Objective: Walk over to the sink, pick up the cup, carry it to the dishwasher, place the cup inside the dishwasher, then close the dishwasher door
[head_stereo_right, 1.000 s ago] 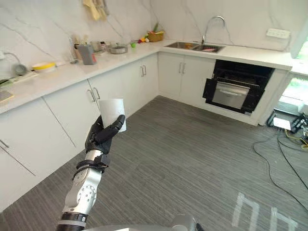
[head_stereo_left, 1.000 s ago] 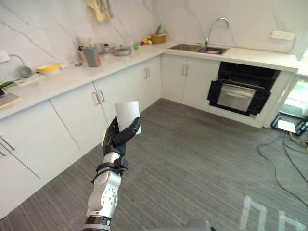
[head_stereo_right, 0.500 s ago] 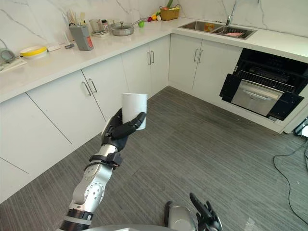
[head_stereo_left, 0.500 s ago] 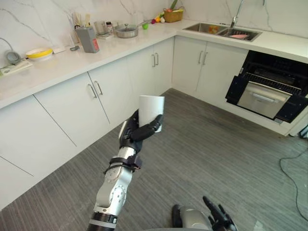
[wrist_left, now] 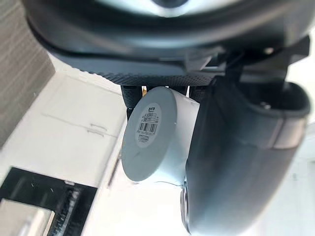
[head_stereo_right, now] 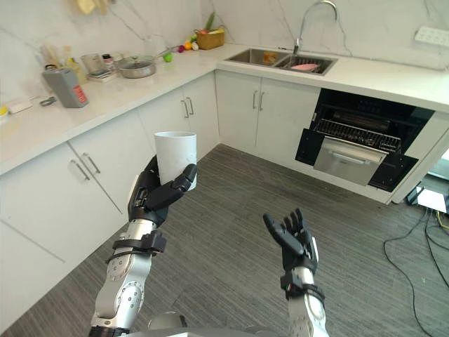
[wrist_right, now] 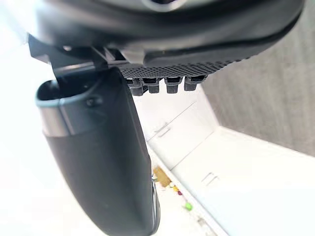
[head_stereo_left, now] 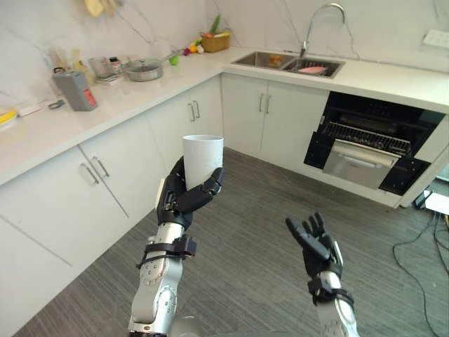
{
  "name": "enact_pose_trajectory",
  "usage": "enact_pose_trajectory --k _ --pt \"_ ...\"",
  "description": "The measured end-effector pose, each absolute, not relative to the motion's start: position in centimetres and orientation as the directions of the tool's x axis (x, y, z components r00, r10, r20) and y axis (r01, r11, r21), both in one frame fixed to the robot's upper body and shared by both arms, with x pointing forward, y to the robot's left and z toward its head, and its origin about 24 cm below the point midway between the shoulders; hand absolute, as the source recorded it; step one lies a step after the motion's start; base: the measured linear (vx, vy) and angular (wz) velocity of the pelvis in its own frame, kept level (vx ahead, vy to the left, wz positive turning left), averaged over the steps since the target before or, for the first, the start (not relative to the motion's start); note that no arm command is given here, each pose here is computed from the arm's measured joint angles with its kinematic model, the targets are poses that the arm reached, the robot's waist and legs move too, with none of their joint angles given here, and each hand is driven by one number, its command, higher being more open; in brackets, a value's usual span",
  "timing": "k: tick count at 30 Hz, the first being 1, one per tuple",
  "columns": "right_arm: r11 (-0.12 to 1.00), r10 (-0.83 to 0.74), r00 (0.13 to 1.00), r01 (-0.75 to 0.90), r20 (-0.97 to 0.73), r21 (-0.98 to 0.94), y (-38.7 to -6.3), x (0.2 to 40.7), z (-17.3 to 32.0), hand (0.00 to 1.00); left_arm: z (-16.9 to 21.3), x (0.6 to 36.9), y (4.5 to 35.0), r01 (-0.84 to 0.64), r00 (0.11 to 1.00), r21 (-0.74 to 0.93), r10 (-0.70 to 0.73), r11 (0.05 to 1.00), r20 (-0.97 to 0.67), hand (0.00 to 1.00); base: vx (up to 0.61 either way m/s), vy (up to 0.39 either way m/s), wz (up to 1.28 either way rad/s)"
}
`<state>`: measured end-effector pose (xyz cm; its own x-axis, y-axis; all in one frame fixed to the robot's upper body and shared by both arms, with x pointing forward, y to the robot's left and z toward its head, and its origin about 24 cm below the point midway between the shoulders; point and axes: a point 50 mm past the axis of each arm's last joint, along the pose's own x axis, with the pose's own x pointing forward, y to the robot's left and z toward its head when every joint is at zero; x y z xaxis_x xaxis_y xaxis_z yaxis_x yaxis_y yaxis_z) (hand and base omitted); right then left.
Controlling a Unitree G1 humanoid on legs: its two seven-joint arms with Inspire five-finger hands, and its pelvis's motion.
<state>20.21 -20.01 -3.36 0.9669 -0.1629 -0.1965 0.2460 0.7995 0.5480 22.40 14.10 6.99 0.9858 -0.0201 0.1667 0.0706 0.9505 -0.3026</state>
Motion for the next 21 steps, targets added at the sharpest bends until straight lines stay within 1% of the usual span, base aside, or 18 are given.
enact_pose_trajectory --k 3,6,9,12,13,16,21 --pt "0.800 -0.148 0.969 0.234 -0.197 0.552 -19.9 20.3 -3.3 1.00 7.2 22.3 14.4 0.069 0.982 -0.269 -0.018 0.961 0.188 0.00 0.52 0.280 -0.85" --pt "0.805 -0.124 0.971 0.220 -0.206 0.550 -19.8 20.2 -3.5 1.00 6.8 21.9 15.4 0.015 0.985 -0.243 0.027 0.970 0.169 0.00 0.54 0.299 -0.80" --pt "0.814 -0.122 0.970 0.220 -0.212 0.537 -19.7 20.0 -3.6 1.00 6.7 21.8 16.4 -0.022 0.984 -0.234 0.062 0.972 0.165 0.00 0.52 0.261 -0.18" --pt "0.804 -0.110 0.974 0.204 -0.197 0.559 -18.5 20.3 -3.3 1.00 7.0 21.9 17.0 -0.013 0.982 -0.200 0.051 0.980 0.184 0.00 0.44 0.194 0.07" --pt "0.813 -0.099 0.975 0.196 -0.200 0.549 -18.0 20.4 -3.4 1.00 7.1 21.9 17.1 -0.016 0.982 -0.176 0.049 0.984 0.185 0.00 0.39 0.088 0.21" --pt "0.802 -0.089 0.973 0.197 -0.214 0.563 -17.3 20.4 -3.6 1.00 7.2 21.9 17.3 -0.028 0.978 -0.178 0.064 0.984 0.199 0.00 0.27 -0.034 0.18" --pt "0.801 -0.108 0.969 0.217 -0.222 0.558 -17.9 18.8 -3.7 1.00 7.9 21.8 17.3 0.012 0.972 -0.168 0.029 0.986 0.235 0.00 0.31 -0.170 0.14"
